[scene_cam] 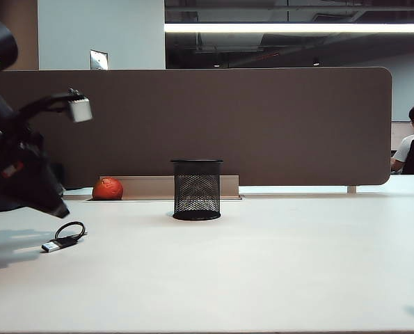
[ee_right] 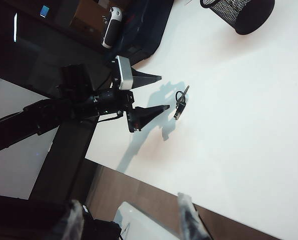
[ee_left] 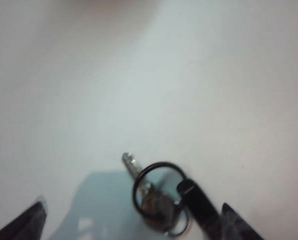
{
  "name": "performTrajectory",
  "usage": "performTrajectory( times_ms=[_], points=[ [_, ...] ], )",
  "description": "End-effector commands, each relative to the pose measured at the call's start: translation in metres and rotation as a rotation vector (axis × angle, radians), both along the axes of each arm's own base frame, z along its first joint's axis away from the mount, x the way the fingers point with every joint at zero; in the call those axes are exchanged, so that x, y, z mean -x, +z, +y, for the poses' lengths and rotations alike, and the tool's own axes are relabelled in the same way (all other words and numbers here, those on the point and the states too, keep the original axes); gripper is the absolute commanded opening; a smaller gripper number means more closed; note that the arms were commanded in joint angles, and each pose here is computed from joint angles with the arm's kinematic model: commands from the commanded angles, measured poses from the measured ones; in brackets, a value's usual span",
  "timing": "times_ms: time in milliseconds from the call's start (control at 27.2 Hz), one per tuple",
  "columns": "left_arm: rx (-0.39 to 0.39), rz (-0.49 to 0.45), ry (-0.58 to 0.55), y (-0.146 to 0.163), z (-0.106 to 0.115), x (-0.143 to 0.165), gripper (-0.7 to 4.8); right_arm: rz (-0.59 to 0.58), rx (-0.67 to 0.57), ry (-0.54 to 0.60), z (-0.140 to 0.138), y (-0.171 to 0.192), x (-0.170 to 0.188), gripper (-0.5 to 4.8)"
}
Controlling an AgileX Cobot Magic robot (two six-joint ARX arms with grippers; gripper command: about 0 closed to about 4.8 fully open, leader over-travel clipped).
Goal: Pick up a bunch of keys from the table, then put them into the black basket.
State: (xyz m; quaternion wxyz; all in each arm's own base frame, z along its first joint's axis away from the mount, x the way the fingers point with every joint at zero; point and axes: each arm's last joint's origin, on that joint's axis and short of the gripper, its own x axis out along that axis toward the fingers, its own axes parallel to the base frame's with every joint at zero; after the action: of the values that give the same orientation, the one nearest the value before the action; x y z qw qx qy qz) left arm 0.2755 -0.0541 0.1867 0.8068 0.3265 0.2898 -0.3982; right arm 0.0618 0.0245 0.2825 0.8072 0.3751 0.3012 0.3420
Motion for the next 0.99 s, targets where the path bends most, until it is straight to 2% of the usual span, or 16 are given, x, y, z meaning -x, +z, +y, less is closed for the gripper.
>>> performTrajectory(
  times_ms=[37,587,771,991],
  points=[
    [-0.004,-0.015,-0.025,-0.003,-0.005,-0.004,4.79,-0.013,-0.003,0.007,0.0,0.002,0.0,2.48],
    [-0.06,-0.086,0.019,-0.009,-0.009,-0.015,4.79,0.007,-0.002,0.007,0.0,0.001,0.001,2.48],
    [-0.072,-0.049,0.025,-0.019,-0.01,-0.017,4.79,0.007,-0.003,0.011,0.0,0.001,0.001,2.48],
    [-0.082,-0.064,0.038,-0.021,-0.01,-0.021,4.79,0.009,-0.009,0.025,0.0,0.001,0.001,2.48]
  ],
)
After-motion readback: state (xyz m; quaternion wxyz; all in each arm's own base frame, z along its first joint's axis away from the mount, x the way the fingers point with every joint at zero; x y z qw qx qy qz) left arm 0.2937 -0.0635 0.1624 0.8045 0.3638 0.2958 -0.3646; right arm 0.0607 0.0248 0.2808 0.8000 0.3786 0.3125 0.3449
